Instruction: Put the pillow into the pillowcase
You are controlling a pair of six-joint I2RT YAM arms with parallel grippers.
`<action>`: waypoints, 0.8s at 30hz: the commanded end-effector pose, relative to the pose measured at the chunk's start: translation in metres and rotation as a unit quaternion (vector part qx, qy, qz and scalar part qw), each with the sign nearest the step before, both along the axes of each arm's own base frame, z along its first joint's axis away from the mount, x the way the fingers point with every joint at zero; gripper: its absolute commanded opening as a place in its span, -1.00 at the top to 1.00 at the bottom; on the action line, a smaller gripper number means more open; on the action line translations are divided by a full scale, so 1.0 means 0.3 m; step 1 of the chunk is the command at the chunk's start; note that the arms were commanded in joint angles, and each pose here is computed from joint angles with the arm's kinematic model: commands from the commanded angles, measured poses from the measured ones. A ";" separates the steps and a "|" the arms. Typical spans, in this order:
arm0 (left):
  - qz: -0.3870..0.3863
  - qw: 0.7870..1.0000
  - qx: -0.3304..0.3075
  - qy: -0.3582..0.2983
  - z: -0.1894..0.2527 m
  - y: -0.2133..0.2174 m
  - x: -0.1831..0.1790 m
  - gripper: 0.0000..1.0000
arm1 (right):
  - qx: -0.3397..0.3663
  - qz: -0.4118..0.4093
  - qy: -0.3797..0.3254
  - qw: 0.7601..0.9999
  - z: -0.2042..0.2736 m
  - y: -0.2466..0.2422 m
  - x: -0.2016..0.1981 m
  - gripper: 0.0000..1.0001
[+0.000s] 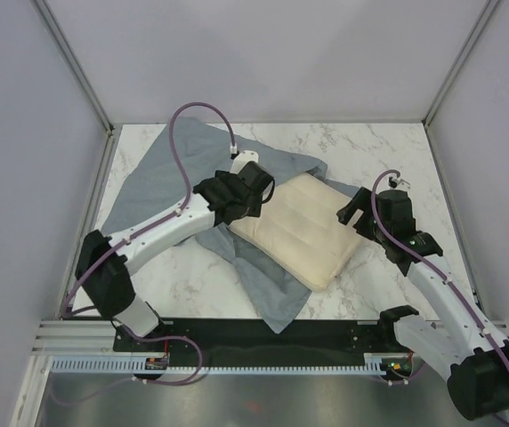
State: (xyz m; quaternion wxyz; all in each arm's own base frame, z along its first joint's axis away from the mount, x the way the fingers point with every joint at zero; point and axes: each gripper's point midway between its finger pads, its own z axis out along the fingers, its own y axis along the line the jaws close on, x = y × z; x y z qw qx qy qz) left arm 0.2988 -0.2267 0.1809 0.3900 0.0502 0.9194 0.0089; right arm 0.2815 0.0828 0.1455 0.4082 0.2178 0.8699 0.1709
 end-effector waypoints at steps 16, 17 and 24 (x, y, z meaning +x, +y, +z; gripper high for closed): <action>-0.041 0.984 0.171 0.020 -0.159 0.041 0.269 0.05 | 0.033 0.008 0.031 0.999 -0.135 0.037 -0.010 -0.83; -0.032 0.983 0.180 0.018 -0.159 0.056 0.277 0.20 | 0.033 0.007 0.035 0.999 -0.151 0.037 -0.014 -0.80; -0.021 0.984 0.174 -0.009 -0.070 0.075 0.288 0.95 | 0.058 0.014 0.032 0.998 -0.182 0.063 -0.019 -0.42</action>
